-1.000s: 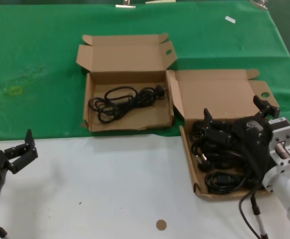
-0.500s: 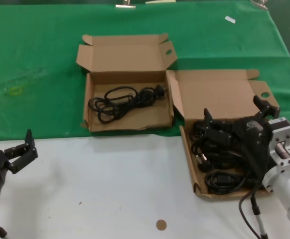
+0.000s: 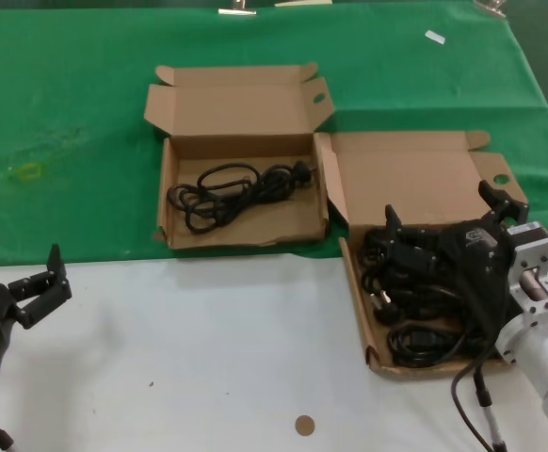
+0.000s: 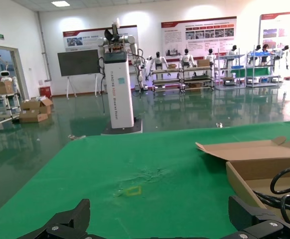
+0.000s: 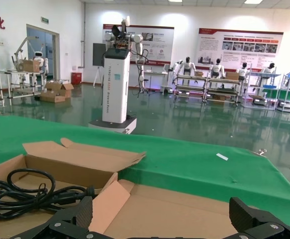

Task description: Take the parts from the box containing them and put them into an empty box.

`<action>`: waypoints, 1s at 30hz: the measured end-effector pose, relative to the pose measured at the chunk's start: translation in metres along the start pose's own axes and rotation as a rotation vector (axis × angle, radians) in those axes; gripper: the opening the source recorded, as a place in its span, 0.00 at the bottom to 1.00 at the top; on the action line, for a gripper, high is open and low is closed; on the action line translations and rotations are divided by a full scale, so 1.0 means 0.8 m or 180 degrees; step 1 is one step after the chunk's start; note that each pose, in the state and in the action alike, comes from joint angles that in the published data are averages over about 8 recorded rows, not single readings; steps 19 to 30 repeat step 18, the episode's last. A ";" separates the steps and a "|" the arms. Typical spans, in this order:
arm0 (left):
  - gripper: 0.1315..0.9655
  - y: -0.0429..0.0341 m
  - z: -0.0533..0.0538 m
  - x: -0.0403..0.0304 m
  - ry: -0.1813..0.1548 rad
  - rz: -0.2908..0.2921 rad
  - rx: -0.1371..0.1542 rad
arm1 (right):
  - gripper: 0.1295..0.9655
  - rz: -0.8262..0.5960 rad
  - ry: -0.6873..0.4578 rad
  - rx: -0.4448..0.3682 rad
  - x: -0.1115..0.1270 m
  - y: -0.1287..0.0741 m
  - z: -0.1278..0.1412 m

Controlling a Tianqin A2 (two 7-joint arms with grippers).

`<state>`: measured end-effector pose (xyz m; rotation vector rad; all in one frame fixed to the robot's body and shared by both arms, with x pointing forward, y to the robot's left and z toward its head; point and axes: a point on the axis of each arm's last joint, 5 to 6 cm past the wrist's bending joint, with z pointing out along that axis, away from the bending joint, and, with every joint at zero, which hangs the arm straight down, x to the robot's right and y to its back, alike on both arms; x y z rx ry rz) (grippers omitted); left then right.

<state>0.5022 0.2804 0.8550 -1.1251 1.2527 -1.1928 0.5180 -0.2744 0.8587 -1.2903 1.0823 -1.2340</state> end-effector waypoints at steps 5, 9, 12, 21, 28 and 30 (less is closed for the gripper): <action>1.00 0.0000 0.000 0.0000 0.0000 0.0000 0.0000 | 1.00 0.0000 0.0000 0.0000 0.000 0.000 0.000; 1.00 0.0000 0.000 0.0000 0.0000 0.0000 0.0000 | 1.00 0.0000 0.0000 0.0000 0.000 0.000 0.000; 1.00 0.0000 0.000 0.0000 0.0000 0.0000 0.0000 | 1.00 0.0000 0.0000 0.0000 0.000 0.000 0.000; 1.00 0.0000 0.000 0.0000 0.0000 0.0000 0.0000 | 1.00 0.0000 0.0000 0.0000 0.000 0.000 0.000; 1.00 0.0000 0.000 0.0000 0.0000 0.0000 0.0000 | 1.00 0.0000 0.0000 0.0000 0.000 0.000 0.000; 1.00 0.0000 0.000 0.0000 0.0000 0.0000 0.0000 | 1.00 0.0000 0.0000 0.0000 0.000 0.000 0.000</action>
